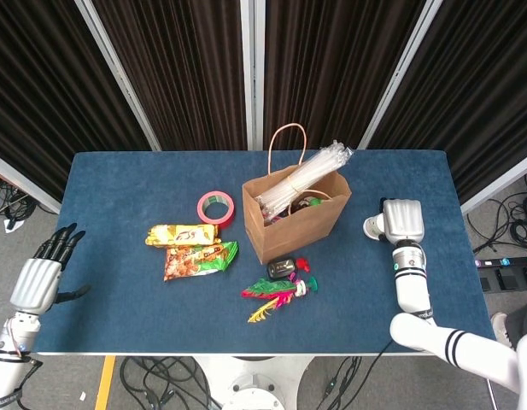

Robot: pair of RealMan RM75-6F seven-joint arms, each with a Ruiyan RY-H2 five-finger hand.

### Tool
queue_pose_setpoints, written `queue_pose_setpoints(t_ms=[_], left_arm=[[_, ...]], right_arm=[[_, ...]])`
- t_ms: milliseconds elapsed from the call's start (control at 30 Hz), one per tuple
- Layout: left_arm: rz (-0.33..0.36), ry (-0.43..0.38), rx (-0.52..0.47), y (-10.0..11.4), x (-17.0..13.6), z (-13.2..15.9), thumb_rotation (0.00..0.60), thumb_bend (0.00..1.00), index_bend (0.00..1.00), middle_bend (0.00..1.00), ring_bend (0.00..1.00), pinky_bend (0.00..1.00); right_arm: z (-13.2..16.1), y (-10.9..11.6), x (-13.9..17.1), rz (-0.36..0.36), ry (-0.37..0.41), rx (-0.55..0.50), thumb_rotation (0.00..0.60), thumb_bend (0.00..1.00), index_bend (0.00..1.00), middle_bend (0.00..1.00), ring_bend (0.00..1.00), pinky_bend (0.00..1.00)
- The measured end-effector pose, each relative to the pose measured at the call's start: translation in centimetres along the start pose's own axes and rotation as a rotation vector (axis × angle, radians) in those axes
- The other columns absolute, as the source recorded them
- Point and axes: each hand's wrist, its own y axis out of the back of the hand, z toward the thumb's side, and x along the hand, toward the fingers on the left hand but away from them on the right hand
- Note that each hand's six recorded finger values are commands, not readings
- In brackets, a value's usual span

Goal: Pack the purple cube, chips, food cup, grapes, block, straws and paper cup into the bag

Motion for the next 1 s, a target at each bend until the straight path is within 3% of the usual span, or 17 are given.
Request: queue_pose_setpoints(t_ms=[133,467,567,733,1000], left_arm=[[0.003,-0.011,-0.005,0.0,0.1,0.3,0.6,0.08,0.11,0.09,0.04,0.2],[0.007,-0.023,-0.011,0.1,0.2,0.8,0.6,0.08,0.11,0.09,0.03,0.2],[0.013,-0.024,-0.012,0.2,0.2,0.8,0.6,0.08,0.11,0.09,0.03,0.2],[0.022,-0.02,-0.014,0.4,0.1,0.7,0.6,0.08,0.11,0.09,0.03,0.2],[0.028,-0.004,-0.016,0.6,0.0,0.1,0.6,0.08,0.11,0.09,0.04,0.2]], right_arm=[[-0.1,4.2,1.3,-0.082,0.019,-0.019,0.6,0.0,0.54,0.52,0.84,0.87],[1.7,21.7,6.1,-0.424,0.069,-0.047,0.6,0.0,0.55,0.53,0.84,0.87],[3.8,24.7,7.1,-0.482,0.107,-0.052,0.6,0.0,0.55,0.53,0.84,0.87],[7.8,25.8,7.9,-0.491,0.18,-0.043,0.6,0.0,0.55,0.53,0.84,0.87],[14.5,22.2,7.8,-0.397,0.288,-0.031,0.6,0.0,0.55,0.54,0.84,0.87]])
